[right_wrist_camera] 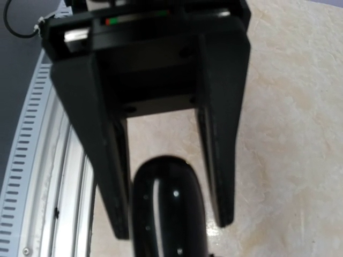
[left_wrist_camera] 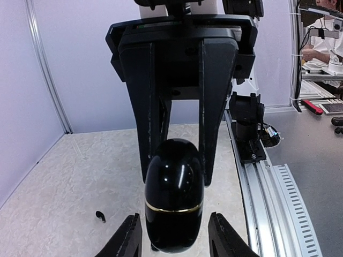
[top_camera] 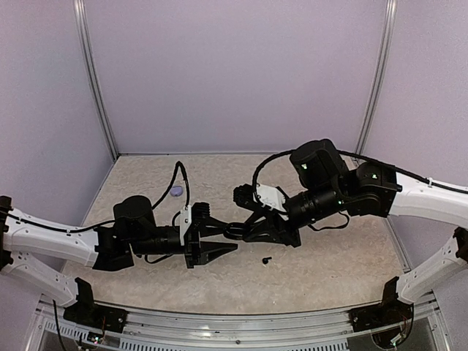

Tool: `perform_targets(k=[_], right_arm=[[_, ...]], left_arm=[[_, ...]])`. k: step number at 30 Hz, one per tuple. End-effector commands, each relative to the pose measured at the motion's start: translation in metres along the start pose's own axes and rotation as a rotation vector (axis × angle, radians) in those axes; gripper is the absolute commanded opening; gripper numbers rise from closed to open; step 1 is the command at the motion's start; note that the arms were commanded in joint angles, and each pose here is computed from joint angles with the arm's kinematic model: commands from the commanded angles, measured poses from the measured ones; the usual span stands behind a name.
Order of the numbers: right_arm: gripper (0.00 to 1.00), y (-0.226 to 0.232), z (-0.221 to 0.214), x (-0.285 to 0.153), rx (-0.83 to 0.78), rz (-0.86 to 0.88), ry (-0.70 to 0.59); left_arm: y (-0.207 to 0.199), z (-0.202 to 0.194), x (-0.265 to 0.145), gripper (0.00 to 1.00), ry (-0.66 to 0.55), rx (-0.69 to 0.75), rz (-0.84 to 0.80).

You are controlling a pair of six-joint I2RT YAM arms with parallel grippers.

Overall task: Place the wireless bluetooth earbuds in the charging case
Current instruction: Pass from the right arm to the left

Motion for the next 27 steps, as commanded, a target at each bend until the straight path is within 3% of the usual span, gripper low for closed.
perform_targets(k=[1, 21, 27], right_arm=[[0.1, 0.0064, 0.0084, 0.0016, -0.02, 0.028, -0.043], [0.1, 0.0065, 0.0042, 0.0103, -0.009, 0.046, -0.03], [0.11, 0.0068, 0.0045, 0.0088, -0.014, 0.044, -0.035]], left_arm=[[0.0047, 0.0104, 0.0038, 0.43, -0.033, -0.002, 0.0], [0.0085, 0.015, 0.0114, 0.39, -0.028, -0.004, 0.02], [0.0075, 0.0127, 0.0113, 0.25, -0.022, 0.0, 0.015]])
Point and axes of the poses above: each gripper's point midway between its finger pads, its own x axis out along the fingers, its own y axis along the line the jaws close on, z = x × y, the point moved 4 cm from there along -x, back along the fingers, and after that the axes turned 8 degrees about x, right-handed, at the moved point
